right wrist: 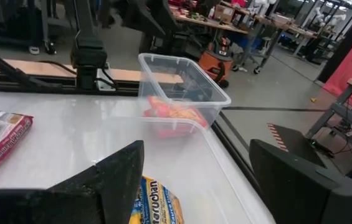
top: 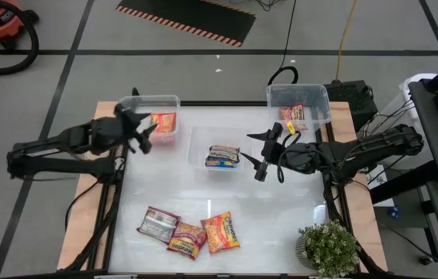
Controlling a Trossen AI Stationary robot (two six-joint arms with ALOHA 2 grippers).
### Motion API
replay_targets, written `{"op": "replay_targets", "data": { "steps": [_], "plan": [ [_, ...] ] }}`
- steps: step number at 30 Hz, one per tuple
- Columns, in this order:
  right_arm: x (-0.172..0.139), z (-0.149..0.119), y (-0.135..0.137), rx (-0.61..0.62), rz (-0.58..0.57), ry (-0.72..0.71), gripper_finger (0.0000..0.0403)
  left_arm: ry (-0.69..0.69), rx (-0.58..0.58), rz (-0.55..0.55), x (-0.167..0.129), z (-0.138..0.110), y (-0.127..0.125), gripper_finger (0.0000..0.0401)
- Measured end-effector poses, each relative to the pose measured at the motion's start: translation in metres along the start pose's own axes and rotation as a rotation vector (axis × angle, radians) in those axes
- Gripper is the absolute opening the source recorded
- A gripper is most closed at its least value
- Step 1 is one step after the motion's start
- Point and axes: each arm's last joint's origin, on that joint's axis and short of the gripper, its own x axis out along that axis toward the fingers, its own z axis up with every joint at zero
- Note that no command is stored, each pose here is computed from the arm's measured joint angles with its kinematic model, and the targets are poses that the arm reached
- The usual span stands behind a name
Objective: Sort Maruchan noodles
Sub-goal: Put the right red noodle pack into the top right transparent bin
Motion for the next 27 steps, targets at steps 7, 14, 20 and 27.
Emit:
{"op": "replay_targets", "data": {
  "steps": [7, 14, 20, 27],
  "plan": [
    [0.000, -0.001, 0.000, 0.066, 0.001, 0.005, 0.0281, 0.024, -0.121, -0.205, -0.019, -0.009, -0.007, 0.0225],
    [0.004, -0.004, 0.004, 0.113, 0.004, 0.024, 0.0281, 0.110, -0.140, -0.372, -0.021, -0.014, -0.032, 0.0225],
    [0.019, -0.010, 0.016, 0.124, 0.022, 0.028, 0.0281, 0.008, -0.079, -0.580, -0.026, -0.001, -0.067, 0.0225],
    [0.043, -0.007, 0.042, 0.146, 0.221, -0.105, 0.0281, 0.027, 0.065, -0.664, -0.028, -0.006, -0.093, 0.0225]
  ]
}}
